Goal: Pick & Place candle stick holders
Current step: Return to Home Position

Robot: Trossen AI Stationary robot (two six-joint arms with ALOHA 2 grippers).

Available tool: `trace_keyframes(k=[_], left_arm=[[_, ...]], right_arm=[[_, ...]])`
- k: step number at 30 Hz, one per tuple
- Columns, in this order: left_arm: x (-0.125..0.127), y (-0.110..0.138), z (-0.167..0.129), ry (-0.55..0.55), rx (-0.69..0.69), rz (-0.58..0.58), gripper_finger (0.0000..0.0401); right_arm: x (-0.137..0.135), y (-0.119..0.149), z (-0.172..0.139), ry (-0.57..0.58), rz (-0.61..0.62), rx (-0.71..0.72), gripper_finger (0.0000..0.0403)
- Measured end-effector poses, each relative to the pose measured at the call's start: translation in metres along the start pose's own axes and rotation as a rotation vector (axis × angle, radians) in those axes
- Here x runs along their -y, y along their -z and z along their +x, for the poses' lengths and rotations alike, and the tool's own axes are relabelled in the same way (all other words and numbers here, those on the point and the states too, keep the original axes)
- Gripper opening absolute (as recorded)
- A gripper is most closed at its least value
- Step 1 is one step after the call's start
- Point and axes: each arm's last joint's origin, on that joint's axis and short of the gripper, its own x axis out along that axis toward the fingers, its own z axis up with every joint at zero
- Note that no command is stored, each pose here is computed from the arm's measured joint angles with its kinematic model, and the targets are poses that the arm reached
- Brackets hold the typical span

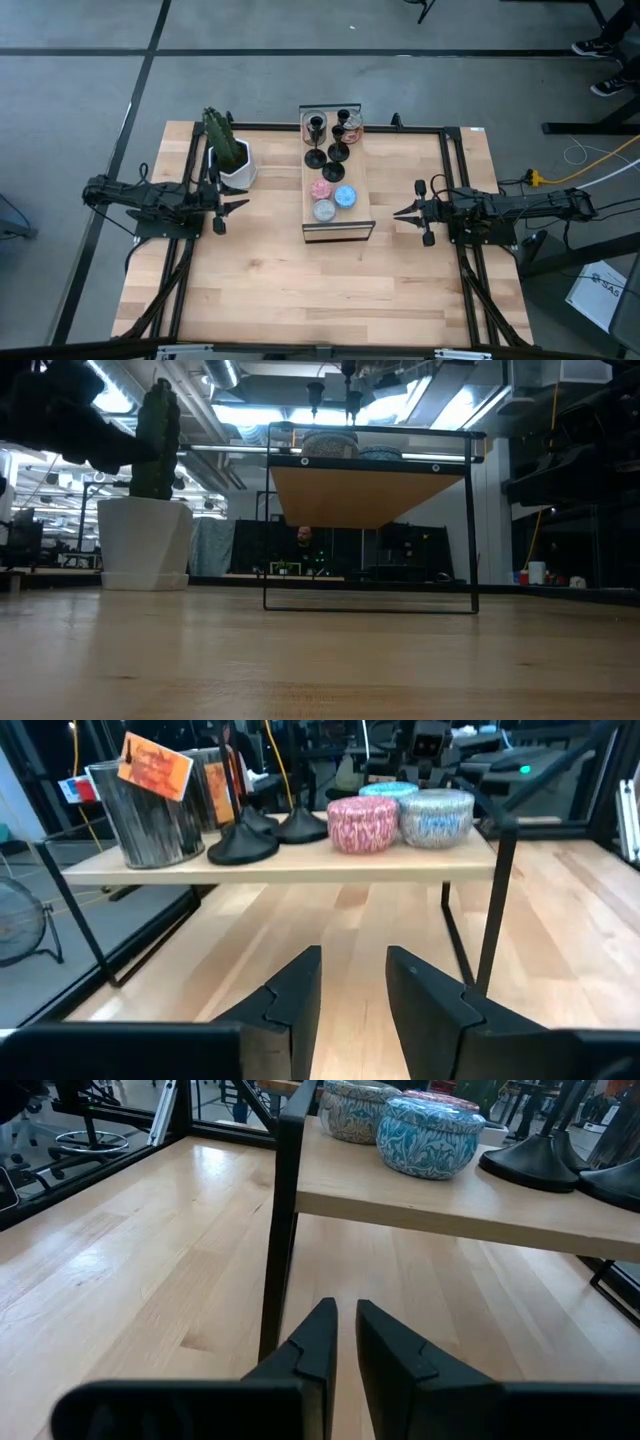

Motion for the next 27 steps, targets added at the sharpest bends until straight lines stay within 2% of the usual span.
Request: trace_keyframes(k=[4,11,14,20,23,27], left_arm=[[0.003,0.011,0.005,0.009,0.004,0.013,0.0109],[0.004,0.008,0.006,0.043,0.053,0.054,0.0107],[0.006,0.007,0.006,0.105,0.067,0.065,0.0106],[0.01,-0.001,0.005,0.244,0.179,0.09,0.0098],[0.012,0.004,0.008,0.243,0.262,0.097,0.0094],[0.009,0.006,0.01,0.173,0.238,0.114,0.009]], right_arm=[[0.0,0.0,0.0,0.0,0.0,0.0,0.0045],[0.0,0.001,0.0,-0.002,0.0,-0.007,0.0045],[0.0,0.001,0.0,-0.002,0.0,-0.007,0.0045],[0.0,0.001,0.0,-0.002,0.0,-0.007,0.0045],[0.0,0.001,0.0,-0.002,0.0,-0.007,0.0045],[0.0,0.001,0.0,-0.001,0.0,-0.008,0.0045]])
